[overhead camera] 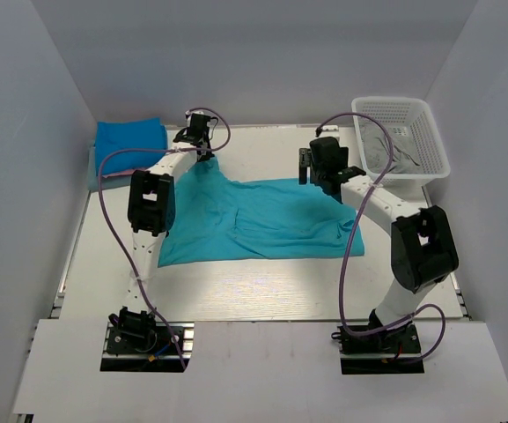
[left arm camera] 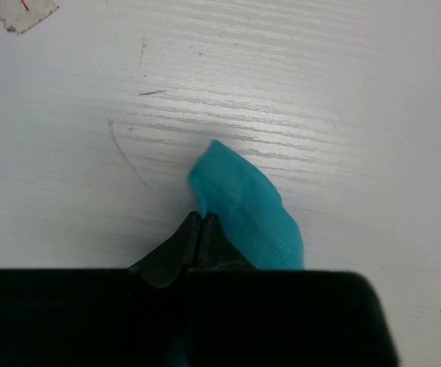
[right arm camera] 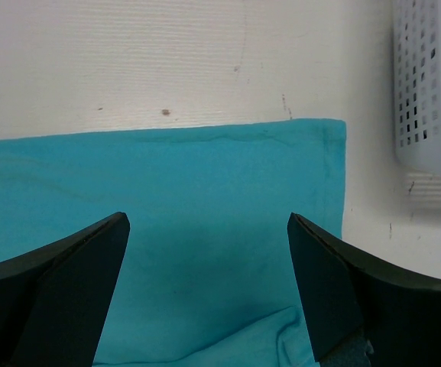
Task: Fold and stack the t-shirts
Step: Grap the side of the flattened tshirt furthest away from the robot with both arms
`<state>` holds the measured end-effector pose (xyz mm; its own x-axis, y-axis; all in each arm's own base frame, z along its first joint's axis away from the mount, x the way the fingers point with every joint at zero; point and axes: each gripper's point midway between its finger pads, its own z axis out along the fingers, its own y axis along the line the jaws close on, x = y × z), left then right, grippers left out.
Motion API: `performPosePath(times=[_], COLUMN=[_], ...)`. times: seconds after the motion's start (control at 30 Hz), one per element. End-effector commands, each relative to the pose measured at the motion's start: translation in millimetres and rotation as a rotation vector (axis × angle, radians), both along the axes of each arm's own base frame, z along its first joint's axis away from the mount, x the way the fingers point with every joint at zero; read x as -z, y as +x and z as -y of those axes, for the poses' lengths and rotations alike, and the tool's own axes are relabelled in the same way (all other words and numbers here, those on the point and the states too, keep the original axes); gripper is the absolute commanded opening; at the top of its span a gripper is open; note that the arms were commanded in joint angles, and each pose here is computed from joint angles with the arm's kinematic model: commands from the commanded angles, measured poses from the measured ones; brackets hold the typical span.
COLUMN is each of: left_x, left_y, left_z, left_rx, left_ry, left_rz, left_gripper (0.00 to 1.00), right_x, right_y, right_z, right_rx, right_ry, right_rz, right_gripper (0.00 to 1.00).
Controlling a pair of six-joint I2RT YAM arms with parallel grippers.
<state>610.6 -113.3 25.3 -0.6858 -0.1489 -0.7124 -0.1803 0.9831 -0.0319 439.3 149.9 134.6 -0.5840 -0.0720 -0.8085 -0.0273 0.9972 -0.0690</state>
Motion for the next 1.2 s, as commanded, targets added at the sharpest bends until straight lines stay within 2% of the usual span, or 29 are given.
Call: performPosePath(times=[0.0,0.07,0.2,0.37,0.53,0.83,1.03,1.17], left_x=[31.4,22.6,11.4,-10.3,-33.7,-52.2,-59.9,-70.5], left_y=[-25.7,-19.7,-15.3,-16.1,-15.7,-7.3,-13.9,-13.3], left_z=[-9.5,-13.6,-38.7,-55.4,-67.3,-62.4,-54.2,-54.1], left_rx=[-0.001,-0.011,-0.083,-0.131,-0.162,-0.12,-0.075,-0.077], left_ry=[0.058,0.083,0.171,0.175,0.196,0.187,0.141,0.135], left_rz=[-0.115,-0.091,-0.059,-0.02,0.026,0.08,0.123,0.147], left_gripper=[0.05,0.0,0.0,0.0,0.0,0.0,0.0,0.0], right_x=[-3.8,11.9,19.8,39.3,54.6,73.9,82.2,88.8], right_y=[24.0,28.9,57.8,85.4,108.7,96.3,109.2,114.6], right_z=[8.7,15.5,24.4,47.7,58.6,93.1,92.6,83.5], right_rx=[0.064,0.089,0.141,0.27,0.28,0.401,0.359,0.326], right_ry=[0.033,0.024,0.048,0.028,0.038,0.043,0.064,0.119], right_rz=[0.035,-0.007,-0.034,-0.05,-0.081,-0.132,-0.116,-0.145], right_gripper=[0.9,0.9,0.9,0.9,0.9,0.9,0.9,0.8])
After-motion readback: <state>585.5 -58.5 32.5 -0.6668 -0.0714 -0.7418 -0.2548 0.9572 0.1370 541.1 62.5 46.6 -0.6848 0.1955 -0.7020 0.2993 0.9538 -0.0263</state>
